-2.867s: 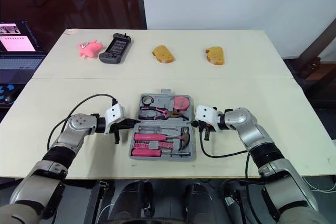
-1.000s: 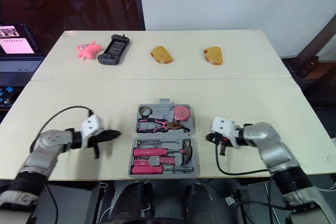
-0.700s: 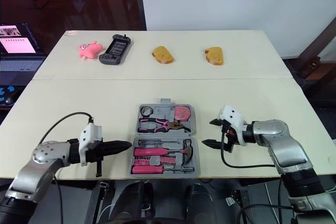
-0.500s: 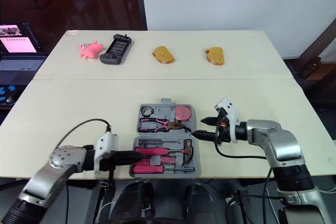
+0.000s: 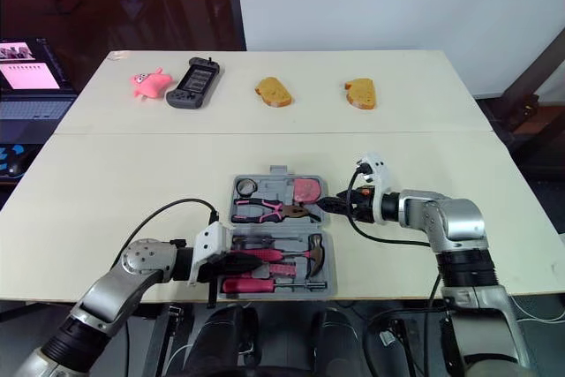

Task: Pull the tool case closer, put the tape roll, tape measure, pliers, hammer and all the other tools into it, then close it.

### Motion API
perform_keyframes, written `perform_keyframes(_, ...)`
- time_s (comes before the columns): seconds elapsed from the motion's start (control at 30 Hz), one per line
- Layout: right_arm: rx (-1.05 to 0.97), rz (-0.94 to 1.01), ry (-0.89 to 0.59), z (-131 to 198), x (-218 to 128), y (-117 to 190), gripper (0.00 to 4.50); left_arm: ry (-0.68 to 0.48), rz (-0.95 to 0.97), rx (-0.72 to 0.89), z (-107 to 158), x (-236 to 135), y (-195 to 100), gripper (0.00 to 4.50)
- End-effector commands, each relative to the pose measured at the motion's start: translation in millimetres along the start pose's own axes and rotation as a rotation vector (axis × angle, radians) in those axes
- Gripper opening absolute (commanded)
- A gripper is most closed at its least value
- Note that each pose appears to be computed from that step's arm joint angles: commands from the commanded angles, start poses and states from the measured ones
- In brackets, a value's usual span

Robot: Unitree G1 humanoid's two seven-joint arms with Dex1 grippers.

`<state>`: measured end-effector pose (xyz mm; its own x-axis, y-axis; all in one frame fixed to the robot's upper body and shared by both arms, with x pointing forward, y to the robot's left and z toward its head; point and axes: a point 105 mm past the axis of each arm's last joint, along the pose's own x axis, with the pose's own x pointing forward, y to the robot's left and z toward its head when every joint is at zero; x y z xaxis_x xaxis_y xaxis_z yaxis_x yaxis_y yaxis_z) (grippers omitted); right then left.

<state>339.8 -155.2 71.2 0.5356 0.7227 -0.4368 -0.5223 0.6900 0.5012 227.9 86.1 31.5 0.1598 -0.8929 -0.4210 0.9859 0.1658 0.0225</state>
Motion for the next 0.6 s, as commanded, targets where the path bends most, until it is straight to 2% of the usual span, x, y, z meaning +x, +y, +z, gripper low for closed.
perform_keyframes(0.03,0.028,-0.009,-0.035,10,13,-3,4.48,0.054,-0.014,0.051,-4,3,-4,0.00)
perform_keyframes(0.23,0.081,0.043,-0.040,9,42,1,4.48,0.123,-0.014,0.062,-15,1,-7,0.00)
perform_keyframes(0.33,0.145,0.167,-0.073,12,55,17,4.48,0.131,-0.001,0.051,-17,0,-7,0.00)
perform_keyframes(0.6,0.157,0.374,-0.185,24,53,30,4.48,0.131,0.016,0.041,-19,-1,-6,0.00)
